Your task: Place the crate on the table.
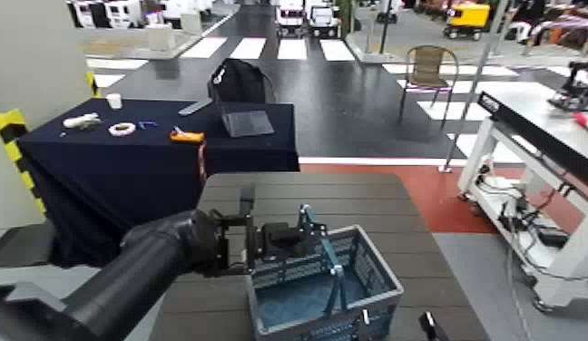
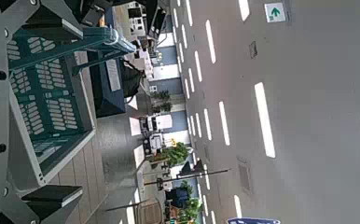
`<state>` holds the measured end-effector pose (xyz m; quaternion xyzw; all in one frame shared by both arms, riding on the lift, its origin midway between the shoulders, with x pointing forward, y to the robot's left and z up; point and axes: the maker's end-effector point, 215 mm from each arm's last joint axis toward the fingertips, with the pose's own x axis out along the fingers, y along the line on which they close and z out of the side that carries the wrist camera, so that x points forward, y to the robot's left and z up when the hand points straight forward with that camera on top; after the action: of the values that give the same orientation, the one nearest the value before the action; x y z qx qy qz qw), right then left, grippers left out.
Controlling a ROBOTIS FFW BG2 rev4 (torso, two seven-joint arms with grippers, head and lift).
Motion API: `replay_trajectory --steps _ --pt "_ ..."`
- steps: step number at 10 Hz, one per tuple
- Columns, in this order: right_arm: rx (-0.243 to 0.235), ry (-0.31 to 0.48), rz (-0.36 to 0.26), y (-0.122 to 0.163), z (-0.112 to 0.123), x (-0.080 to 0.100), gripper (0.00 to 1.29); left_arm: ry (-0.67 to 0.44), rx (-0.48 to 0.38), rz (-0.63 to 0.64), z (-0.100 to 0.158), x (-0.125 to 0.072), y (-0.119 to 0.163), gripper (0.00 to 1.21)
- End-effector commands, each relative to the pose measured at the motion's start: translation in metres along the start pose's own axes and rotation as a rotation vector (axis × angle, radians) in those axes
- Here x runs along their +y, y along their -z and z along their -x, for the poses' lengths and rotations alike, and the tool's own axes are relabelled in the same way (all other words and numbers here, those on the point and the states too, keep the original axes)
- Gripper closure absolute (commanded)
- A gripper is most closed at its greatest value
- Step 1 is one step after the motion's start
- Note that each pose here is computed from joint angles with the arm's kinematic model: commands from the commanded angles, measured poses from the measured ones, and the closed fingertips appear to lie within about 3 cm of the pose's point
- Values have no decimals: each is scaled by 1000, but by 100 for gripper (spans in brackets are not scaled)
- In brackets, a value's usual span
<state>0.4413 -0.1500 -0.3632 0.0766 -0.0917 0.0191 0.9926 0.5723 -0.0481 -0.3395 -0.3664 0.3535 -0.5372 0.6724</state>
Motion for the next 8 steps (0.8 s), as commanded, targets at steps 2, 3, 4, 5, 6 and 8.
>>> replay_trajectory --steps 2,3,4,5,6,8 --pt "10 15 3 1 2 -7 13 -102 -102 -108 27 12 -26 11" --pt "12 18 4 1 3 -7 13 -156 -146 -191 42 13 -40 11" --pt "15 15 7 2 2 -7 13 -243 -225 -259 62 13 -56 11" --pt "15 15 6 2 2 -7 13 -312 -279 -316 79 10 -64 11" --pt "16 17 9 1 2 -7 13 -387 -324 -364 98 10 -66 11" --pt "17 19 10 1 2 -8 13 -520 -443 -466 134 4 -70 11"
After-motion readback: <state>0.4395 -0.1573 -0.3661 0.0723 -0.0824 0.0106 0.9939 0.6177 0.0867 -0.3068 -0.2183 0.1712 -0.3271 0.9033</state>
